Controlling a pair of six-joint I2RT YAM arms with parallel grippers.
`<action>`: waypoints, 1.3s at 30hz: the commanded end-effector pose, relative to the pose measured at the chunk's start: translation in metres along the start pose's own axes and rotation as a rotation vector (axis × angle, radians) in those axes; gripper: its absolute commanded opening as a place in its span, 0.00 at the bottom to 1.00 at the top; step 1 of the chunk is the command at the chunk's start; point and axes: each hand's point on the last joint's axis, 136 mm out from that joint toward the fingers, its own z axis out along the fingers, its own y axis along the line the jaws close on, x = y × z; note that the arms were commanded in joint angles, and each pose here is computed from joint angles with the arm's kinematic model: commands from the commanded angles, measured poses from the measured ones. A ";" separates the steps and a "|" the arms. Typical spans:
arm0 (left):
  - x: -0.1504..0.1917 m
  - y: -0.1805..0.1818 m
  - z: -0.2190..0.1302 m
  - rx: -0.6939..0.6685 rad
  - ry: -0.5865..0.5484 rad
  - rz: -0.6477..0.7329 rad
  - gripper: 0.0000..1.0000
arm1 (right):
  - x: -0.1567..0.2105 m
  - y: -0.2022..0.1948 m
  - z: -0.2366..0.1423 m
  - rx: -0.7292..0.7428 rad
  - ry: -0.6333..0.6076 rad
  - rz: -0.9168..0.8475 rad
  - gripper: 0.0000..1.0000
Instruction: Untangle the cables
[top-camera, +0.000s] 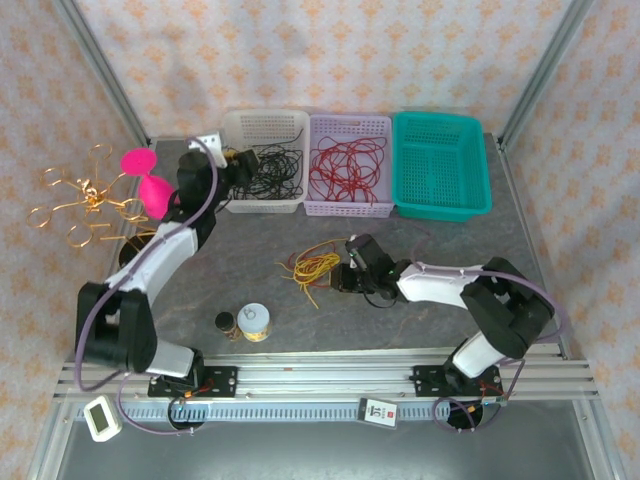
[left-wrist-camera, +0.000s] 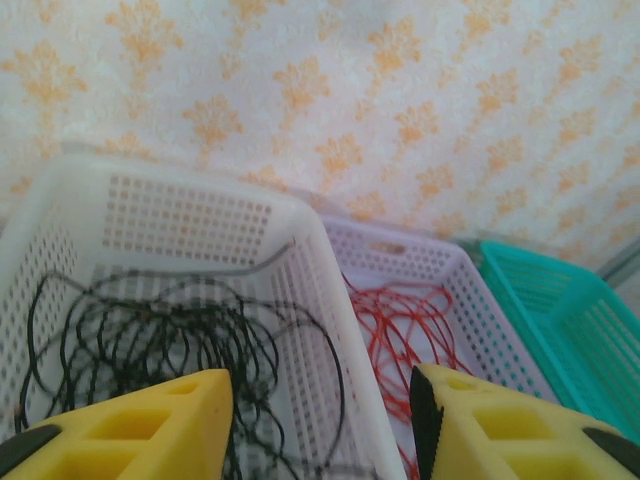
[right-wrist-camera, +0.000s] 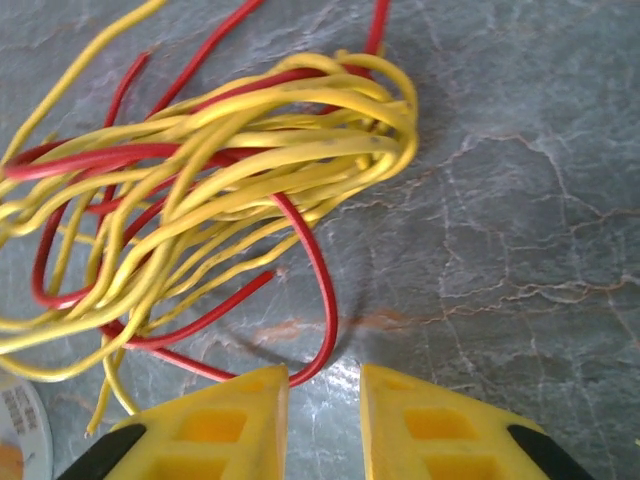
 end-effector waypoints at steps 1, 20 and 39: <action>0.035 -0.021 -0.025 0.076 0.081 -0.014 0.52 | -0.004 -0.001 0.003 0.042 -0.016 0.106 0.28; 0.109 -0.040 -0.110 0.161 0.165 -0.032 0.55 | 0.019 -0.011 0.015 0.265 0.027 0.442 0.34; 0.132 -0.081 -0.126 0.388 0.258 0.010 0.55 | -0.046 -0.006 -0.038 0.387 -0.262 0.149 0.00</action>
